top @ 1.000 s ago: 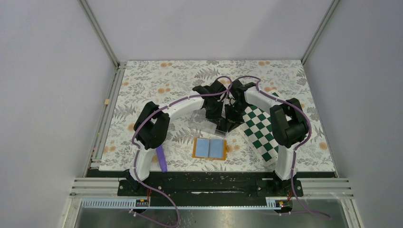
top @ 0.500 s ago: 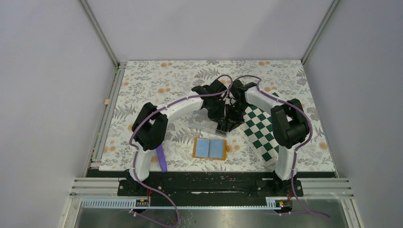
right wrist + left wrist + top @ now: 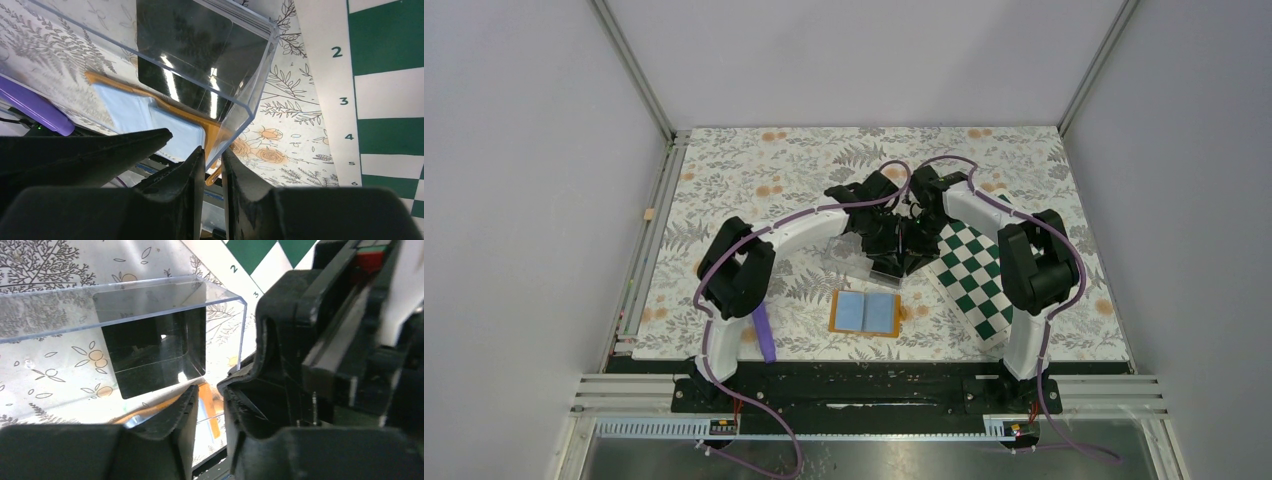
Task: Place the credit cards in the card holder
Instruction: Pick up the credit card from the storage box.
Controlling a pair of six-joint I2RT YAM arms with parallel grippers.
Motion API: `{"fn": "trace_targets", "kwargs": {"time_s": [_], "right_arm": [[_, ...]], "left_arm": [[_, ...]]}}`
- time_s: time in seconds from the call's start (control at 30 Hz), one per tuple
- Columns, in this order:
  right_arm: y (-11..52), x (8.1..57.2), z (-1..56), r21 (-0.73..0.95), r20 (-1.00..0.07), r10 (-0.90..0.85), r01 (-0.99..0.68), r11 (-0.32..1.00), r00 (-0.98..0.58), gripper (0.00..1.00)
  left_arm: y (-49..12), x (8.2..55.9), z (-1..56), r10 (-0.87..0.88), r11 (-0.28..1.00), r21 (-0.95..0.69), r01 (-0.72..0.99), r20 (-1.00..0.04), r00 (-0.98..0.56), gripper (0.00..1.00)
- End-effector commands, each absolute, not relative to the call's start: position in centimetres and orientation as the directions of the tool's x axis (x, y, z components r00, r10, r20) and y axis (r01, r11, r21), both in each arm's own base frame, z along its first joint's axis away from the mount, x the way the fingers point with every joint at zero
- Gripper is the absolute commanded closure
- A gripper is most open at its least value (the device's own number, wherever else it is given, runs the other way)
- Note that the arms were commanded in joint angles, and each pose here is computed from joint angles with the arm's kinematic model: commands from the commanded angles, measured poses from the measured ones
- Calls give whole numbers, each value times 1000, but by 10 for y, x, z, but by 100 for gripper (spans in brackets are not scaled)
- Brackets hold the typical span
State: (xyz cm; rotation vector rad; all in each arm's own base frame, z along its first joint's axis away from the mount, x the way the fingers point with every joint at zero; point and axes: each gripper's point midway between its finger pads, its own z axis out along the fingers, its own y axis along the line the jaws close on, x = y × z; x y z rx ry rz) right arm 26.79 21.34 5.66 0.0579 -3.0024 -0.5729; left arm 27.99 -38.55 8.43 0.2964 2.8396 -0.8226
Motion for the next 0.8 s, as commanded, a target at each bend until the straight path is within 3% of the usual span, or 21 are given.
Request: {"fn": "trace_targets", "kwargs": {"time_s": [0.0, 0.2, 0.47, 0.77], "right_arm": [[215, 268, 75, 401, 34, -62, -43, 915, -997, 74], [214, 268, 77, 397, 30, -63, -46, 917, -998, 74], [212, 273, 88, 390, -14, -65, -65, 919, -998, 73], [209, 291, 125, 365, -141, -76, -123, 923, -987, 60]], "left_arm": [[-382, 285, 83, 133, 838, -488, 243, -249, -959, 69], [-355, 303, 83, 73, 872, -450, 194, -272, -960, 54], [-335, 315, 73, 55, 881, -443, 165, -249, -967, 54], [-337, 318, 74, 42, 847, -507, 163, -240, -970, 54]]}}
